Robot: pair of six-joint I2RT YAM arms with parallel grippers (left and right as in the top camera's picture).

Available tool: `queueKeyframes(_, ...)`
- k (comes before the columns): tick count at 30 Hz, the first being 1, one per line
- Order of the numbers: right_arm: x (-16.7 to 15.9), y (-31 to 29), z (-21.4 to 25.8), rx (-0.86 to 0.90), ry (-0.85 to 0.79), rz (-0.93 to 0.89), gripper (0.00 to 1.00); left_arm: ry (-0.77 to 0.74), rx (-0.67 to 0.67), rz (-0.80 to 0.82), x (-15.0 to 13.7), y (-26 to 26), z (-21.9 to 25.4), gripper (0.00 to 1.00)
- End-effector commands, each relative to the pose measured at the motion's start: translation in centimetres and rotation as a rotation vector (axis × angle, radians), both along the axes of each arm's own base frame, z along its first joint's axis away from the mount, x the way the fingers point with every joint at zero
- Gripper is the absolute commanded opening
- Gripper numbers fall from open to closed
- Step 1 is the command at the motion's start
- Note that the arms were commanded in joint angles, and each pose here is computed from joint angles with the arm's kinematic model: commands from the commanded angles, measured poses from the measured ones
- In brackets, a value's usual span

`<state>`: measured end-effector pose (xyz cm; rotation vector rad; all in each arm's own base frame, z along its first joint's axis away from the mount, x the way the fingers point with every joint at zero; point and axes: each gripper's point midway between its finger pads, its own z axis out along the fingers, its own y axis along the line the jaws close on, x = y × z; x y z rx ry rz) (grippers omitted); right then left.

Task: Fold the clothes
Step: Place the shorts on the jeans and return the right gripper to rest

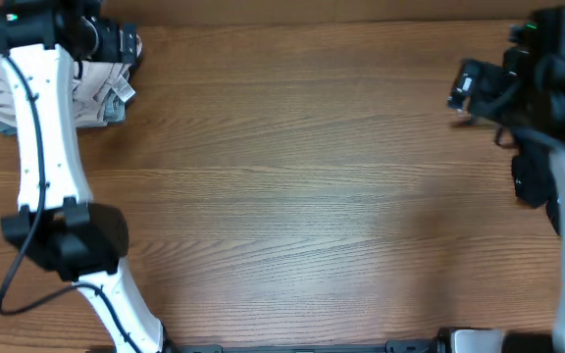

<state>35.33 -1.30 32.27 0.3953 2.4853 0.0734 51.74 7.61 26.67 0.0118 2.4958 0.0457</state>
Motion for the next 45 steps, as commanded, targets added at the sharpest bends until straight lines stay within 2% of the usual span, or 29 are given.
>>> queueKeyframes(1,-4.1,0.2,4.0,0.003,-0.091,0.006,1.0,-0.015,-0.02,0.013,-0.1,-0.5,0.8,1.0)
queueKeyframes(5,-6.7,0.8,4.9,0.027,-0.098,0.026,1.0,-0.008,-0.021,0.013,-0.1,-0.5,0.5,1.0)
queueKeyframes(8,-7.4,0.8,5.1,0.026,-0.101,0.026,1.0,-0.009,-0.022,0.012,-0.1,-0.5,0.5,1.0)
queueKeyframes(21,-6.6,0.8,4.0,0.028,-0.068,0.026,1.0,-0.009,-0.022,0.012,-0.1,-0.5,0.5,1.0)
queueKeyframes(28,-1.6,2.6,3.8,0.027,-0.339,0.086,1.0,-0.009,-0.021,0.013,-0.1,-0.5,0.5,1.0)
queueKeyframes(31,-0.9,4.0,2.4,0.035,-0.457,0.127,1.0,-0.009,-0.022,0.012,-0.1,-0.5,0.5,1.0)
queueKeyframes(34,-1.6,5.0,0.4,0.059,-0.554,0.155,1.0,-0.009,-0.021,0.013,-0.1,-0.5,0.5,1.0)
queueKeyframes(37,-2.8,4.8,-1.2,0.114,-0.644,0.108,1.0,-0.009,-0.021,0.013,-0.1,-0.5,0.5,1.0)
queueKeyframes(42,-6.2,3.8,-4.2,0.109,-0.821,0.079,1.0,-0.009,-0.022,0.012,-0.1,-0.5,0.5,1.0)
queueKeyframes(45,-7.6,3.2,-6.6,0.104,-0.867,0.064,1.0,-0.009,-0.022,0.012,-0.1,-0.5,0.5,1.0)
